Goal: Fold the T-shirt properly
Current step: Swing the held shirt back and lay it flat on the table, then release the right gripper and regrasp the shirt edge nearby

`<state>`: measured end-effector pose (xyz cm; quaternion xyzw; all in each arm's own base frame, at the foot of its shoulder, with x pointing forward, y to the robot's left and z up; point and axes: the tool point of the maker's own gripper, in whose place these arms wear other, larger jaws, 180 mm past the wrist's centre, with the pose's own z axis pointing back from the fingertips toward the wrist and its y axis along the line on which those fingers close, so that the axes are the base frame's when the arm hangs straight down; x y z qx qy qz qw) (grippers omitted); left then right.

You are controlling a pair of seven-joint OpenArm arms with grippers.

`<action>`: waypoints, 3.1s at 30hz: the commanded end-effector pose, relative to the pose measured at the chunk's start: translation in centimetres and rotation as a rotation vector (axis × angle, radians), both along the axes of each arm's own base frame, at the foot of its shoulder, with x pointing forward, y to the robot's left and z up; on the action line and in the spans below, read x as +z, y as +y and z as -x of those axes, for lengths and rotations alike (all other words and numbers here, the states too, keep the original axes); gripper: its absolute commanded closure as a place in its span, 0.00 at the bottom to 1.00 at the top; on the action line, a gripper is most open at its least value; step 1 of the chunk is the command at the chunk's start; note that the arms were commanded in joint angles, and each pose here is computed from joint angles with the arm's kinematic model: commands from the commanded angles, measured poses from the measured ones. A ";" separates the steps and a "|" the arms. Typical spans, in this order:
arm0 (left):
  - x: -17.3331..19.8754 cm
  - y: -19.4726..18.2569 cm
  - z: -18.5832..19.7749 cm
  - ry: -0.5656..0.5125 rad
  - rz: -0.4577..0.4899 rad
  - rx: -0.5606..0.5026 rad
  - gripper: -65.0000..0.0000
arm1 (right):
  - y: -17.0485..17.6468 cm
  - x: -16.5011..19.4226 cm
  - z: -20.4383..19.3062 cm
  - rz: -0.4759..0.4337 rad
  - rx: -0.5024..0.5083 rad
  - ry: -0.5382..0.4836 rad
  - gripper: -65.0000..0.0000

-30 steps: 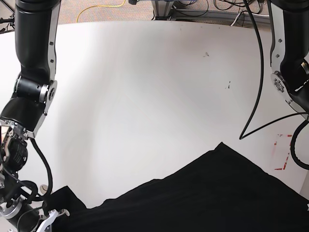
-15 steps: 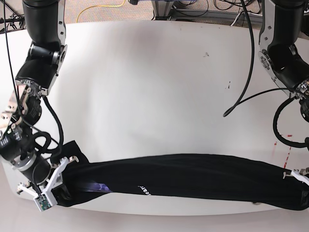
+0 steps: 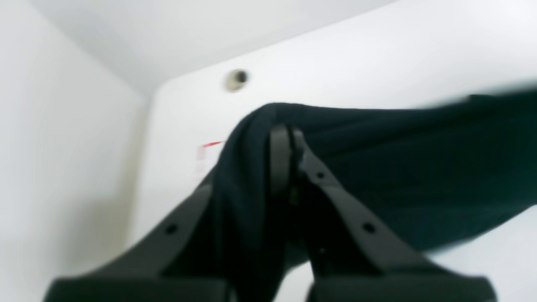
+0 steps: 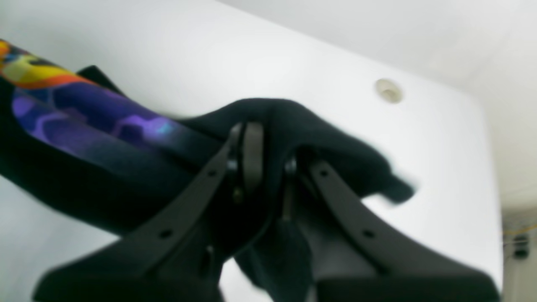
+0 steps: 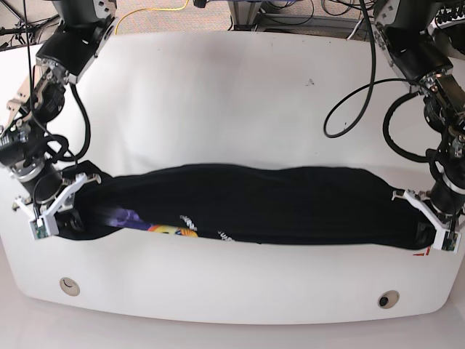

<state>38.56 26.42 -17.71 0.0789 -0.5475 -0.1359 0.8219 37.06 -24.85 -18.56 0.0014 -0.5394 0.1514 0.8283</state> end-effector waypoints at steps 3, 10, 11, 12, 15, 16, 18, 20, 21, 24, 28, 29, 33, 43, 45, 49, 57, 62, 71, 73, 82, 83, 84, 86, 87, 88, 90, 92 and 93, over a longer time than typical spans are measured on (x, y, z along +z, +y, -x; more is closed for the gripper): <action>-2.4 2.6 1.4 0.032 0.028 0.080 1.00 | -1.1 -3.0 2.1 -0.022 -0.036 0.056 0.97; -5.3 5.6 5.0 0.096 0.060 0.147 1.00 | 0.4 -9.6 7.3 -0.087 -0.032 0.186 0.97; -5.6 5.8 5.3 0.104 0.063 0.152 1.00 | 0.6 -10.0 7.7 -0.093 -0.030 0.194 0.97; -5.8 5.9 5.6 0.113 0.064 0.156 1.00 | 0.8 -10.3 8.1 -0.098 -0.027 0.201 0.97; -6.7 6.6 6.7 0.139 0.066 0.173 1.00 | 1.1 -11.3 9.1 -0.107 -0.022 0.223 0.97; -7.0 6.8 7.0 0.149 0.066 0.179 1.00 | 1.1 -11.6 9.4 -0.108 -0.021 0.230 0.97; -7.6 7.2 7.7 0.168 0.066 0.193 1.00 | 1.2 -11.9 9.9 -0.108 -0.020 0.243 0.97; -8.4 7.8 8.8 0.197 0.060 0.216 1.00 | 1.3 -12.1 10.4 -0.101 -0.012 0.253 0.97; -9.0 8.2 9.6 0.218 0.054 0.232 1.00 | 1.4 -12.1 10.7 -0.094 -0.004 0.258 0.96; -9.6 8.4 9.8 0.232 0.061 0.238 1.00 | 1.6 -12.0 10.3 -0.100 0.003 0.251 0.97; -10.4 8.3 9.5 0.241 0.082 0.234 1.00 | 1.6 -11.7 8.8 -0.115 0.011 0.229 0.97; -10.6 8.2 9.2 0.241 0.088 0.231 1.00 | 1.6 -11.6 8.2 -0.120 0.012 0.220 0.97; -9.3 5.2 0.9 0.141 0.099 0.129 1.00 | 2.3 -3.5 -3.6 -0.085 0.065 0.029 0.98; -12.6 5.1 5.3 0.241 0.047 0.130 1.00 | 2.8 -10.6 1.7 -0.110 0.043 0.203 0.97; -13.1 5.3 6.2 0.260 0.043 0.134 1.00 | 2.8 -12.0 3.1 -0.118 0.039 0.241 0.97; -13.8 5.4 7.6 0.293 0.032 0.137 1.00 | 2.8 -13.7 5.1 -0.130 0.029 0.293 0.96; -18.6 6.2 13.1 0.485 0.038 0.185 0.98 | 4.8 -17.7 7.8 -0.168 0.041 0.436 0.92; -18.0 6.2 13.0 0.468 0.026 0.183 0.98 | 4.9 -17.6 7.7 -0.170 0.042 0.434 0.92; -17.8 6.1 12.9 0.464 0.025 0.181 0.98 | 4.8 -17.2 7.4 -0.162 0.043 0.420 0.92; -17.6 6.2 12.8 0.458 0.021 0.181 0.98 | 4.8 -16.8 7.3 -0.155 0.043 0.410 0.92; -15.0 5.6 11.8 0.386 -0.022 0.159 0.98 | 4.7 -15.0 6.9 -0.120 0.050 0.355 0.92; -14.9 5.6 11.8 0.384 -0.023 0.158 0.98 | 4.7 -14.6 6.8 -0.112 0.051 0.345 0.91; -14.8 5.5 11.8 0.381 -0.026 0.157 0.98 | 4.7 -14.2 6.7 -0.105 0.052 0.333 0.91; -14.8 5.5 11.8 0.381 -0.026 0.157 0.98 | 4.7 -13.6 6.6 -0.093 0.056 0.316 0.87; -14.8 5.5 11.9 0.382 -0.025 0.157 0.98 | 4.7 -13.4 6.5 -0.086 0.056 0.310 0.82; -14.8 5.5 11.9 0.382 -0.025 0.157 0.98 | 4.5 -13.2 6.5 -0.078 0.055 0.307 0.78; -14.9 5.5 11.9 0.385 -0.024 0.156 0.98 | 3.9 -12.9 6.5 -0.057 0.052 0.305 0.64; -15.0 5.5 11.9 0.386 -0.023 0.156 0.98 | 3.5 -13.0 6.6 -0.042 0.045 0.311 0.51; -15.0 5.5 11.9 0.386 -0.022 0.157 0.98 | 3.5 -13.1 6.6 -0.040 0.044 0.313 0.47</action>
